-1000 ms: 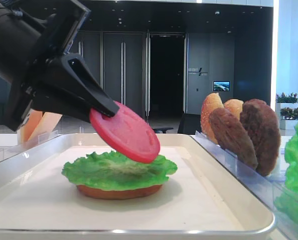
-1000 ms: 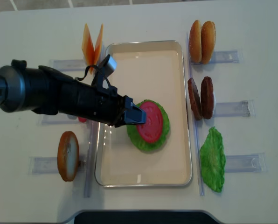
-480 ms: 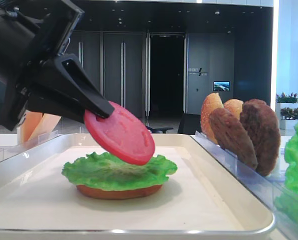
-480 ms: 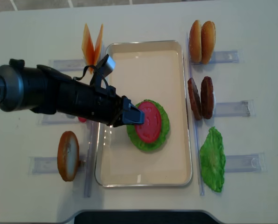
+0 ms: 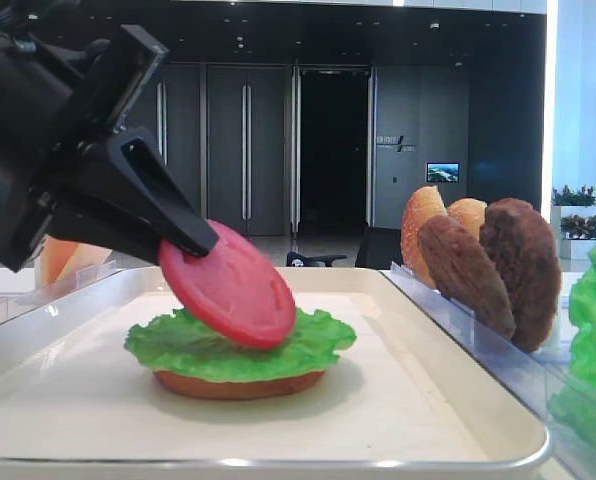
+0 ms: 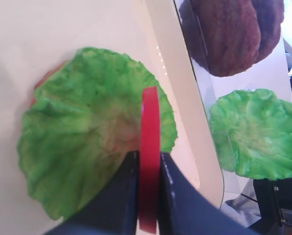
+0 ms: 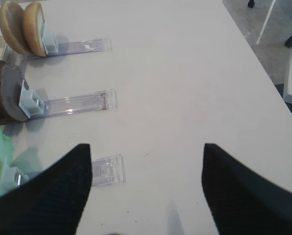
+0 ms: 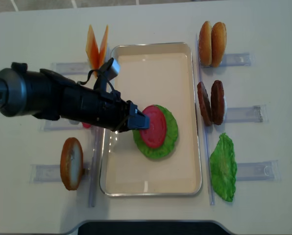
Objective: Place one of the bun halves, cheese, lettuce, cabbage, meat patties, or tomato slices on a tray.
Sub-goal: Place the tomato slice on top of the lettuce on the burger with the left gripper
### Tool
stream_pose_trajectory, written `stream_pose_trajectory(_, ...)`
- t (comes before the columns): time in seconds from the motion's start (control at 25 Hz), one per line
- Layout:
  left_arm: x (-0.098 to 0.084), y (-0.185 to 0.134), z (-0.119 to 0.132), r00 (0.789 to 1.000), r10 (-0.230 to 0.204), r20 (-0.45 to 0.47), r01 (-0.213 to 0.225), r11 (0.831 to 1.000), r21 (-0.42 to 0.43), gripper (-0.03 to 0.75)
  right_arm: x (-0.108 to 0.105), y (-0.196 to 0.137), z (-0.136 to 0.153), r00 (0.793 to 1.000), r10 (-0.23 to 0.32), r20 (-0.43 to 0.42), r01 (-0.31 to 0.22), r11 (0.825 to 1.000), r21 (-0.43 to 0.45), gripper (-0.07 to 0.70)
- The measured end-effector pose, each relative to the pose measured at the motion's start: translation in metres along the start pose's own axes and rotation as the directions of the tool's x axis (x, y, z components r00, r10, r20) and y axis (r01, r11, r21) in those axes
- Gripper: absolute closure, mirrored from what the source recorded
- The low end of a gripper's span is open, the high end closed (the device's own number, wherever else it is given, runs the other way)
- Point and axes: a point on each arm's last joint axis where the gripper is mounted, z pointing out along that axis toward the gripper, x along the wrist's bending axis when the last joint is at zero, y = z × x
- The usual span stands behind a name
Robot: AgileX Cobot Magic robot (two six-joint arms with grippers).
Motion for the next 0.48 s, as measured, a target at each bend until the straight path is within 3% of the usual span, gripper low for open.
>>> stream_pose_trajectory(0.08,0.002,-0.0006,0.002,1.0,-0.009,-0.001,0.009,1.0,0.006,0.641,0.0,0.0,0.0,1.0,0.0,0.0,0.0,1.0,0.0,0.146)
stream_pose_trajectory(0.16,0.0029,-0.0011,0.0029,1.0,-0.012,-0.001,0.012,1.0,0.009,0.569,0.0,0.0,0.0,1.0,0.0,0.0,0.0,1.0,0.0,0.146)
stream_pose_trajectory(0.36,0.003,-0.0016,0.0029,1.0,-0.01,-0.003,0.01,1.0,0.015,0.201,0.0,0.0,0.0,1.0,0.0,0.0,0.0,1.0,0.0,0.146)
stream_pose_trajectory(0.48,0.0012,-0.0014,-0.0018,0.999,0.012,-0.03,-0.011,1.0,0.017,0.09,0.0,0.0,0.0,1.0,0.0,0.0,0.0,1.0,0.0,0.146)
